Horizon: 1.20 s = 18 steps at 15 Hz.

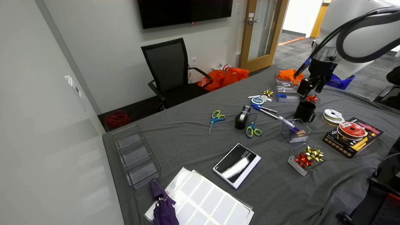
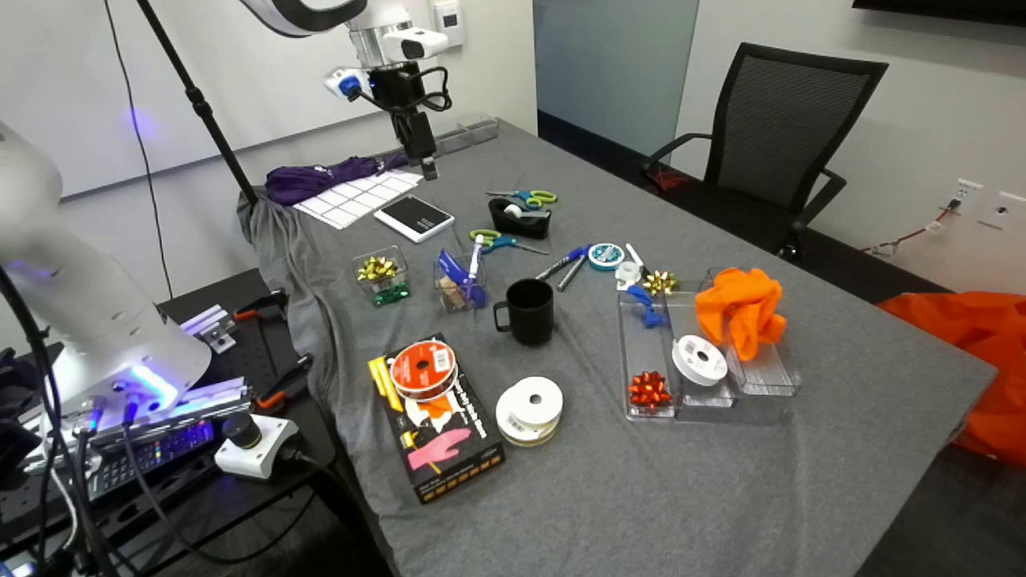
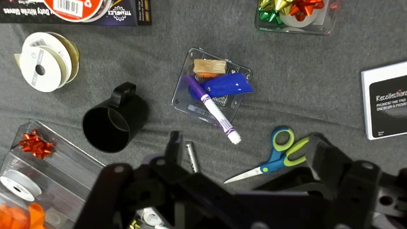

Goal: Move the blue object to the right tray

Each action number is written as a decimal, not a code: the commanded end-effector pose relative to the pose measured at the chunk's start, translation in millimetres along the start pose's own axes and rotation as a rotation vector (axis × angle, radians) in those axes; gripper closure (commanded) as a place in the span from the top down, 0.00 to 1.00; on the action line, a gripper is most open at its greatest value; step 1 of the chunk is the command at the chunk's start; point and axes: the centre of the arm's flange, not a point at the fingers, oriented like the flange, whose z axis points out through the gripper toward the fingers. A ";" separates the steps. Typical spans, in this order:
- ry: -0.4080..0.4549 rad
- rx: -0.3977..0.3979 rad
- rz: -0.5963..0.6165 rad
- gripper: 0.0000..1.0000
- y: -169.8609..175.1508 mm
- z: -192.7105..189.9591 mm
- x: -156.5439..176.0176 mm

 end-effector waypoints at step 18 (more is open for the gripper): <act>-0.011 -0.007 0.121 1.00 4.0 135.0 17.7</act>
